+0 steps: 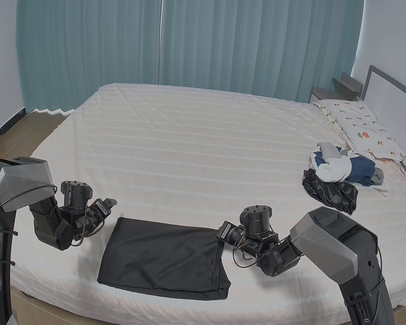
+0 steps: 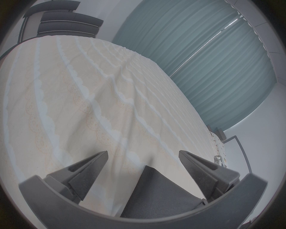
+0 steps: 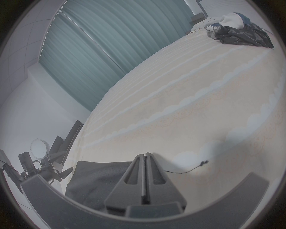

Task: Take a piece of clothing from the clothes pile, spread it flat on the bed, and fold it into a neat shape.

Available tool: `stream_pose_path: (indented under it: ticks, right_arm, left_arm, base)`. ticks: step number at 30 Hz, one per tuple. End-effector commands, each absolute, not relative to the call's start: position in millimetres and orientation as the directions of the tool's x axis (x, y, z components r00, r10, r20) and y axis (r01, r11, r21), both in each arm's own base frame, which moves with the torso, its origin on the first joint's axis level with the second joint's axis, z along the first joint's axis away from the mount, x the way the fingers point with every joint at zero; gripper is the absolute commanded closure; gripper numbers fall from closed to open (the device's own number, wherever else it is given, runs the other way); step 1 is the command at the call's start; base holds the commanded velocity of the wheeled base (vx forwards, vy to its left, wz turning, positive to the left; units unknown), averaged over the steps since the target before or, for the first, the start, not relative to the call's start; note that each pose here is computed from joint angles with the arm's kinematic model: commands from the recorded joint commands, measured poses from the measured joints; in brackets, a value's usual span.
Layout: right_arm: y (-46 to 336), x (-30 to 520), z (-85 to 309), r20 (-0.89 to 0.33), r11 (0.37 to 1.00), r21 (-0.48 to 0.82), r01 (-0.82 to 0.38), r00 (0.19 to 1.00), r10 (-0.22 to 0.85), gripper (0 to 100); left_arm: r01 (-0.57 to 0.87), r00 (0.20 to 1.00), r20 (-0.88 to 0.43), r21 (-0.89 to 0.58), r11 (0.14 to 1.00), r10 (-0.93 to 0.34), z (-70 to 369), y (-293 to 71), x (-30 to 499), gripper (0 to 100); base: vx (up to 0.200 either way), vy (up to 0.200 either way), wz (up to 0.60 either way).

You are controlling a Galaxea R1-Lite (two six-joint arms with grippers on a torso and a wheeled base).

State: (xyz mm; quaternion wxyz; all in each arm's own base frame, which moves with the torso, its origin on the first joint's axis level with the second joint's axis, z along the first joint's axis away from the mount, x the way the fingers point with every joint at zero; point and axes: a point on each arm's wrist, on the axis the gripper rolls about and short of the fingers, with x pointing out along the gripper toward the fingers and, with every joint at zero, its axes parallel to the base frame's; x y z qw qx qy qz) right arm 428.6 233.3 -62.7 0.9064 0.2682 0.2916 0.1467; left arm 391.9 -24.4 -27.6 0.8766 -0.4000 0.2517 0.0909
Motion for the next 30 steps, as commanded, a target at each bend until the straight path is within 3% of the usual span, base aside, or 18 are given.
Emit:
stream_pose_path:
  ticks: [1,2,10,17,21,30]
  right_arm:
    - [233,429,-61,-0.448,0.813,0.572,-0.111,0.787,0.423,100]
    - [234,428,-61,-0.45,0.814,0.57,-0.113,0.786,0.424,0]
    - [228,429,-59,-0.443,0.821,0.563,-0.097,0.803,0.398,0]
    - [171,423,-22,-0.402,0.816,0.577,-0.017,0.864,0.302,0]
    - [116,380,-1,-0.342,0.801,0.599,0.013,0.908,0.241,0]
    - [42,285,56,-0.244,0.785,0.616,0.06,0.962,0.118,0]
  left_arm:
    - [-0.361,0.857,-0.514,-0.656,0.663,-0.042,-28,-24,392,0]
    - [-0.361,0.857,-0.514,-0.656,0.663,-0.042,-28,-24,392,0]
    - [-0.361,0.856,-0.515,-0.657,0.662,-0.045,-27,-24,391,0]
    - [-0.375,0.854,-0.519,-0.667,0.644,-0.04,-26,-20,388,0]
    - [-0.377,0.892,-0.451,-0.785,0.492,-0.036,4,-10,385,0]
    - [-0.258,0.947,-0.32,-0.791,0.555,-0.016,71,13,364,0]
  base:
    - [0.0,0.0,0.0]
    - [0.0,0.0,0.0]
    - [0.0,0.0,0.0]
    - [0.0,0.0,0.0]
    - [0.0,0.0,0.0]
    - [0.0,0.0,0.0]
